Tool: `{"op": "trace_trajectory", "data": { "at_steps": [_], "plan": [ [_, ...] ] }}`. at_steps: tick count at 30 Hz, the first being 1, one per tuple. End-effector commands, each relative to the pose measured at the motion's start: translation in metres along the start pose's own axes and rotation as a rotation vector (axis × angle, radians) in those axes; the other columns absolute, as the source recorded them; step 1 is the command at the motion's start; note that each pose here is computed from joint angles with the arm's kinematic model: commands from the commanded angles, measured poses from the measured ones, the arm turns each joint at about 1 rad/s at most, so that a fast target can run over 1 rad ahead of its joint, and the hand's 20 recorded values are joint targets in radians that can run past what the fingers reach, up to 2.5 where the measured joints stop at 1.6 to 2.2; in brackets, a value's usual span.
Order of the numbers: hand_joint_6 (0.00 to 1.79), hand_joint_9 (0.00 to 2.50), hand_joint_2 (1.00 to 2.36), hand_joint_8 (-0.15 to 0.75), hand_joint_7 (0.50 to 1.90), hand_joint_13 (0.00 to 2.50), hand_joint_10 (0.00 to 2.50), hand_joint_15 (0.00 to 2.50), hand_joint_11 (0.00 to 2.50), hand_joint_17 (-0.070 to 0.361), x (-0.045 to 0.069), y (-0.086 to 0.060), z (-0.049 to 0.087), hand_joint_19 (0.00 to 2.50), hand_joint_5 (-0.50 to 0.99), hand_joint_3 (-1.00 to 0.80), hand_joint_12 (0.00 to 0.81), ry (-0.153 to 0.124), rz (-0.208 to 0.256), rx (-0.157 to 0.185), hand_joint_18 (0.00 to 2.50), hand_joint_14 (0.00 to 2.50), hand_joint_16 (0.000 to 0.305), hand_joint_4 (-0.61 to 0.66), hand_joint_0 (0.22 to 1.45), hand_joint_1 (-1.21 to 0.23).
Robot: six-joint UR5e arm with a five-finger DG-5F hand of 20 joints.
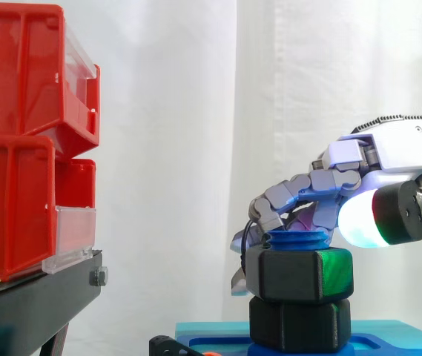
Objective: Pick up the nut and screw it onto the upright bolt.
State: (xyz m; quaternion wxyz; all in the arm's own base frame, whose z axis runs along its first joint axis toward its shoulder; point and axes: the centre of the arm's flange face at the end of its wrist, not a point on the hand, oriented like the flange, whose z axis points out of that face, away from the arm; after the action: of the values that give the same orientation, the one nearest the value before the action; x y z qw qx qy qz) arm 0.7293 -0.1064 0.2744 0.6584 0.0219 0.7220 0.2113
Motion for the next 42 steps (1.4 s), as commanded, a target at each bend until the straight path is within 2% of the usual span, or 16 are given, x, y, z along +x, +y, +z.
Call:
{"op": "trace_trajectory", "data": {
  "at_steps": [1,7,15,18,25,42],
  "plan": [
    [0.5,1.08,1.0,0.268,1.41,0.57,0.0,0.0,0.03,0.049,-0.001,0.0,0.0,0.0,0.01,-0.5,0.234,-0.005,0.0,-0.002,0.22,0.0,0.022,0.15,0.52,-0.32],
    [0.5,1.02,1.0,0.263,1.13,0.55,0.0,0.0,0.02,0.055,-0.002,0.001,0.001,0.0,-0.05,-0.5,0.251,-0.007,-0.003,-0.01,0.19,0.0,0.024,0.23,0.51,-0.31],
    [0.5,0.94,1.0,0.264,0.85,0.5,0.0,0.0,0.0,0.062,-0.019,0.002,0.004,0.0,-0.11,-0.5,0.271,-0.033,-0.013,-0.037,0.16,0.0,0.028,0.27,0.49,-0.3],
    [0.5,0.92,1.0,0.264,0.82,0.47,0.0,0.0,0.0,0.065,-0.018,0.003,0.005,0.0,-0.12,-0.5,0.274,-0.034,-0.012,-0.04,0.14,0.0,0.029,0.26,0.49,-0.29],
    [0.5,0.87,1.0,0.261,0.82,0.44,0.0,0.0,0.0,0.069,-0.015,0.018,0.015,0.0,-0.12,-0.5,0.282,-0.05,-0.019,-0.065,0.11,0.0,0.031,0.27,0.49,-0.27],
    [0.5,0.77,1.0,0.259,0.81,0.35,0.0,0.0,0.0,0.076,-0.01,0.035,0.024,0.0,-0.12,-0.5,0.305,-0.055,-0.017,-0.057,0.03,0.0,0.034,0.25,0.47,-0.2]
  ]
}}
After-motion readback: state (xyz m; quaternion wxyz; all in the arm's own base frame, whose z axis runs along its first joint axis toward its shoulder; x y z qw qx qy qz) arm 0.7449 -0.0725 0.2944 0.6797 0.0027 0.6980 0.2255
